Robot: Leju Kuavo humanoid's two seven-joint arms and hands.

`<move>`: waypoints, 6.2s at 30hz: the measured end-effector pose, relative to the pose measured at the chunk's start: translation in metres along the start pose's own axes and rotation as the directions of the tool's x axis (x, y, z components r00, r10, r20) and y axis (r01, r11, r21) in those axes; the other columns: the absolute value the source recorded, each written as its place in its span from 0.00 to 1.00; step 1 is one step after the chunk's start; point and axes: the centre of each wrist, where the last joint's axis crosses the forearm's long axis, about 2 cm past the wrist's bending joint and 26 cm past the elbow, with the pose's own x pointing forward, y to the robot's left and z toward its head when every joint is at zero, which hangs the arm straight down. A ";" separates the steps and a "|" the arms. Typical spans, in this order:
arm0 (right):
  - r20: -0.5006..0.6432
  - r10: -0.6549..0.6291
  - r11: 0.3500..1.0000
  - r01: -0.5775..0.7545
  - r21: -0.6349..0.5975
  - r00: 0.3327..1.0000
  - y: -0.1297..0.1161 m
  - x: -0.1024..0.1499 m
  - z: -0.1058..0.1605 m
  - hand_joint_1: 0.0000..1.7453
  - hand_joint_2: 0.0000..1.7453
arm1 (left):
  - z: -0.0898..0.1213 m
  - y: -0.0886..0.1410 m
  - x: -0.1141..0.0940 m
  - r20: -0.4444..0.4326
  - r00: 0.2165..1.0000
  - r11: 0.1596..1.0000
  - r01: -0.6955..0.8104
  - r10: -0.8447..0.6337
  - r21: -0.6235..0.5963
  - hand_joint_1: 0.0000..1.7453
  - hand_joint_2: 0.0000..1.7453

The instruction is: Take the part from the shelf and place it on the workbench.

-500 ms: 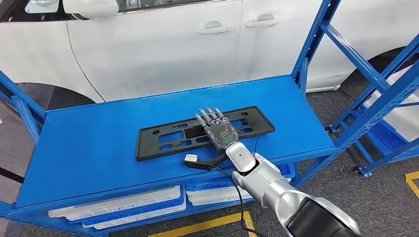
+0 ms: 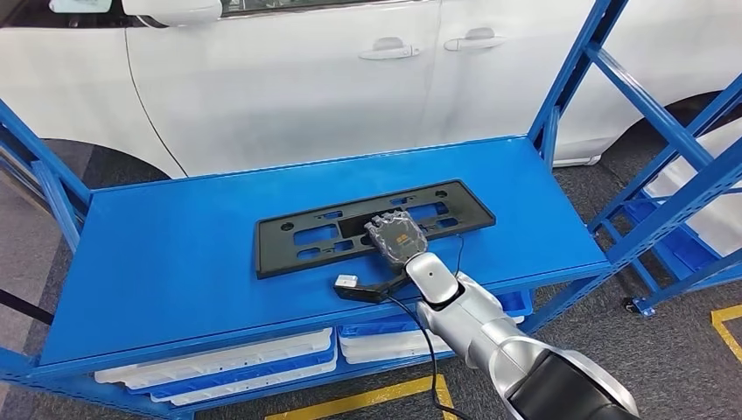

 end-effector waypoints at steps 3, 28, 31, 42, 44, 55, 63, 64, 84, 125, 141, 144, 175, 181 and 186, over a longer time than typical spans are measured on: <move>0.005 -0.004 1.000 0.004 0.004 1.000 0.001 0.000 0.001 1.00 1.00 | 0.000 0.000 0.000 -0.001 1.000 1.000 0.001 -0.001 0.002 0.00 0.00; 0.398 -0.787 0.467 0.877 -0.112 0.470 -0.047 -0.014 -0.007 1.00 1.00 | -0.001 0.001 0.001 0.035 0.999 0.995 -0.018 0.022 -0.098 0.00 1.00; 0.600 -0.796 -0.110 0.994 -0.006 -0.084 -0.074 -0.010 0.013 1.00 1.00 | -0.001 0.001 0.001 0.037 0.999 0.993 -0.025 0.030 -0.113 0.00 1.00; 0.759 -0.414 -0.269 0.864 0.425 -0.502 -0.154 -0.003 0.083 1.00 1.00 | -0.005 0.000 0.009 0.106 0.993 0.990 -0.037 0.052 -0.136 0.00 1.00; 0.758 -0.392 -0.259 0.853 0.453 -0.522 -0.161 -0.002 0.087 1.00 1.00 | -0.005 0.001 0.010 0.113 0.992 0.989 -0.039 0.055 -0.142 0.00 1.00; 0.751 -0.399 -0.160 0.846 0.508 -0.526 -0.169 0.002 0.093 1.00 1.00 | -0.007 0.008 0.011 0.095 0.995 0.994 -0.011 0.022 -0.111 0.00 1.00; 0.733 -0.397 -0.140 0.826 0.546 -0.552 -0.170 0.000 0.091 1.00 1.00 | -0.006 0.012 0.009 0.066 0.998 0.997 0.005 0.001 -0.082 0.00 1.00; 0.735 -0.394 -0.141 0.826 0.546 -0.553 -0.169 -0.001 0.091 1.00 1.00 | -0.005 0.012 0.008 0.066 0.998 0.997 0.006 0.000 -0.082 0.00 1.00; 0.717 -0.365 -0.122 0.794 0.596 -0.594 -0.161 -0.014 0.091 1.00 1.00 | -0.005 0.013 0.007 0.037 0.999 0.998 0.027 -0.025 -0.063 0.00 1.00; 0.660 -0.443 -0.072 0.758 0.648 -0.607 -0.109 0.026 0.168 1.00 1.00 | -0.010 -0.002 0.019 0.103 0.993 0.992 0.064 -0.053 -0.109 0.00 1.00; 0.731 -0.407 -0.128 0.826 0.548 -0.548 -0.113 0.019 0.160 1.00 1.00 | -0.010 -0.002 0.020 0.083 0.995 0.987 0.069 -0.058 -0.147 0.00 1.00; 0.743 -0.391 -0.127 0.832 0.540 -0.542 -0.118 0.009 0.153 1.00 1.00 | -0.010 0.003 0.019 0.078 0.995 0.986 0.081 -0.070 -0.147 0.00 1.00; 0.719 -0.439 -0.092 0.823 0.561 -0.539 -0.140 -0.013 0.119 1.00 1.00 | -0.010 0.008 0.017 0.066 0.994 0.989 0.098 -0.091 -0.113 0.00 1.00; 0.717 -0.442 -0.088 0.822 0.563 -0.539 -0.146 -0.008 0.118 1.00 1.00 | -0.010 0.008 0.017 0.067 0.994 0.989 0.094 -0.086 -0.115 0.00 1.00; 0.724 -0.457 -0.079 0.834 0.546 -0.517 -0.142 -0.008 0.121 1.00 1.00 | -0.010 0.007 0.018 0.066 0.994 0.989 0.092 -0.084 -0.120 0.00 1.00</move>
